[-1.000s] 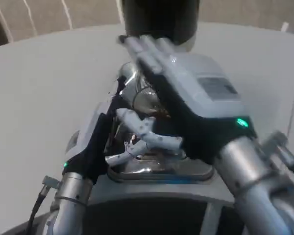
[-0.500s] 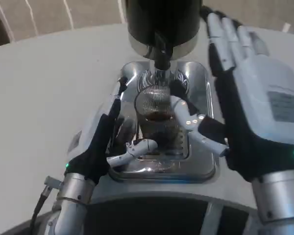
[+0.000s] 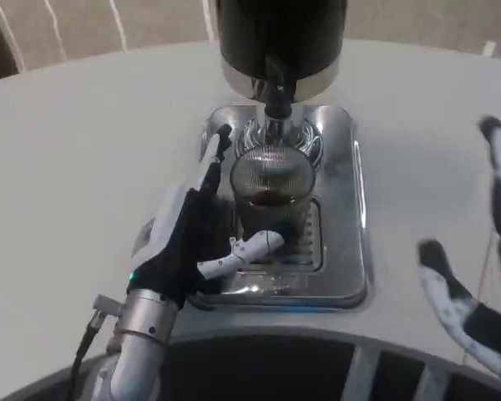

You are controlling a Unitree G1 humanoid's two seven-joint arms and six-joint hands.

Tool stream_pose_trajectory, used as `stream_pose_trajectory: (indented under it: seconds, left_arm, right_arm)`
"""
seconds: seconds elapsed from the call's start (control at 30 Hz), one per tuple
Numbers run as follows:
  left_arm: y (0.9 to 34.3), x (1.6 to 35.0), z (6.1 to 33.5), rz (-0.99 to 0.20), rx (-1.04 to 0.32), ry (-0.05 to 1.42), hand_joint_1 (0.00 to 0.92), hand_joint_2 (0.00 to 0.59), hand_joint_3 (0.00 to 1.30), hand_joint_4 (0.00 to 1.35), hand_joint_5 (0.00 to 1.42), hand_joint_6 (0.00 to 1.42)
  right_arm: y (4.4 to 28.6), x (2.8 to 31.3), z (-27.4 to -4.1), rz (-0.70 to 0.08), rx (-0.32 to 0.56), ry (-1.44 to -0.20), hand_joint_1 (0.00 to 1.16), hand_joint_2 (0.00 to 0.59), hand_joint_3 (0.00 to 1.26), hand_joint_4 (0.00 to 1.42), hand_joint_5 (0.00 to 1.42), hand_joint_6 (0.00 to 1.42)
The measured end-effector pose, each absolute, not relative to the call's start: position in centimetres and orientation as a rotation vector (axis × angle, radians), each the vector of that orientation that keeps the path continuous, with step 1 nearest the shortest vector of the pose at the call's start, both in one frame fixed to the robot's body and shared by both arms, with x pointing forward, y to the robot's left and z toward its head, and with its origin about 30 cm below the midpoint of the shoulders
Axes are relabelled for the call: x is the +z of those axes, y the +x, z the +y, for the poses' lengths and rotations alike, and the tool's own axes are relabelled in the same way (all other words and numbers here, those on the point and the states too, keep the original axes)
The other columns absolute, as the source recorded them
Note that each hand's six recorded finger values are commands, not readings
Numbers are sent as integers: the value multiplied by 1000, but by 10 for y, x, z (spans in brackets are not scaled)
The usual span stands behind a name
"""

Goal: Grasp the cup under the faucet to collect the drink, then remove the cup.

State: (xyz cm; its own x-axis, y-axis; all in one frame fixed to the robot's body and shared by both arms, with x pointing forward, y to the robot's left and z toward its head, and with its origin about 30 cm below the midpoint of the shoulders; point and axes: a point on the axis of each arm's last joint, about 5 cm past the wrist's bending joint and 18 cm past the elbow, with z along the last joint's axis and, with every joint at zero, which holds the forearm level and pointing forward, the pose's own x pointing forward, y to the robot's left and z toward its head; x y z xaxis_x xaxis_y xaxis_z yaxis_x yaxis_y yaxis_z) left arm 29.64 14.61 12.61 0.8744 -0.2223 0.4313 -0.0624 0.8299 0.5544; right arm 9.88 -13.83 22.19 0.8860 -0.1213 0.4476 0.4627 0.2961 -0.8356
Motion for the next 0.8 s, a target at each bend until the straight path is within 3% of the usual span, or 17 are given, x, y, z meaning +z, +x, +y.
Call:
stream_pose_trajectory:
  seconds: [0.5, 0.8]
  left_arm:
    - [295, 120, 137, -498, -102, 603, 450, 73, 0, 0, 83, 112]
    - [299, 123, 129, -515, -99, 594, 472, 73, 0, 0, 95, 115]
  right_arm:
    - [79, 197, -145, -237, -278, -1344, 554, 464, 0, 0, 0, 0]
    - [65, 178, -154, -111, -222, -1373, 548, 458, 0, 0, 0, 0]
